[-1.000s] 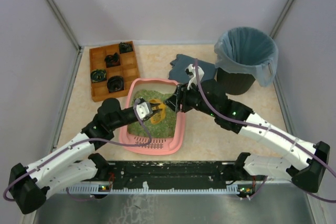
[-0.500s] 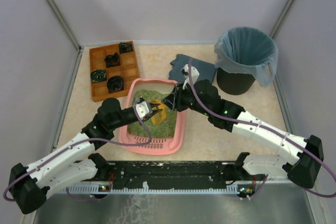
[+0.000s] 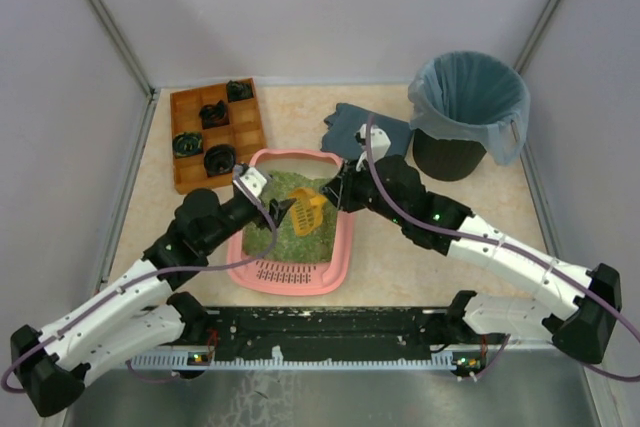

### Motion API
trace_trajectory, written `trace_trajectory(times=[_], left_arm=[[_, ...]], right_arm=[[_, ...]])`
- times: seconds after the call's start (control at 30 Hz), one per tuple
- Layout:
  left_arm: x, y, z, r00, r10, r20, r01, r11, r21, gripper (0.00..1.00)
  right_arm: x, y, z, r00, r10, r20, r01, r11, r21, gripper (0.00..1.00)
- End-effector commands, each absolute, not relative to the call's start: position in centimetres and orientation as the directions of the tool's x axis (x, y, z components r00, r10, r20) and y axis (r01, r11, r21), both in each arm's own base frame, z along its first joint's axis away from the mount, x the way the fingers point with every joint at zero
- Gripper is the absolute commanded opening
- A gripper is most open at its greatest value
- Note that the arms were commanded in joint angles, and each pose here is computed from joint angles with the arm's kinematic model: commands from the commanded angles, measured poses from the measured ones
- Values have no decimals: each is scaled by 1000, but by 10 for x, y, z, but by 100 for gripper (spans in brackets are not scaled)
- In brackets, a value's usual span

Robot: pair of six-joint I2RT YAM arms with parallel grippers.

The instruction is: Clean the litter box

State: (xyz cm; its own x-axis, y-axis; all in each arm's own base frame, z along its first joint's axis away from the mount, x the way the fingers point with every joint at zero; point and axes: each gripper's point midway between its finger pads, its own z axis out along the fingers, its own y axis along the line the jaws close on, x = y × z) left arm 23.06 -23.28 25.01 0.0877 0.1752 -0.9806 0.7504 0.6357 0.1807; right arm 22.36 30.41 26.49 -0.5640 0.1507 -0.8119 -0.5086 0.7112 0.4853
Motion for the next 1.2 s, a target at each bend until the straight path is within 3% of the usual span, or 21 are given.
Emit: trace_trajectory(times=[0.0,0.17,0.33,0.5,0.83,1.17], left_arm=[[261,-175,251,-170,65,-983,425,905,-14,77],[268,-137,215,-450,37,-893,217,974,-69,82],[277,-109,193,-555,-57,-830,135,978,-157,82],[276,-129,174,-629,-27,-777,238,945,-225,77],[281,-135,139,-699,39,-714,260,944,-203,68],[271,-179,133,-717,135,-684,469,819,-331,44]], right_arm=[[225,291,293,-484,226,-845,-513,709,483,0],[225,293,289,-491,215,-844,-517,708,481,0],[226,295,289,-489,217,-845,-517,708,481,0],[226,295,285,-499,220,-839,-508,709,488,0],[225,293,281,-507,227,-832,-497,712,496,0],[229,281,276,-509,270,-817,-431,742,514,0]])
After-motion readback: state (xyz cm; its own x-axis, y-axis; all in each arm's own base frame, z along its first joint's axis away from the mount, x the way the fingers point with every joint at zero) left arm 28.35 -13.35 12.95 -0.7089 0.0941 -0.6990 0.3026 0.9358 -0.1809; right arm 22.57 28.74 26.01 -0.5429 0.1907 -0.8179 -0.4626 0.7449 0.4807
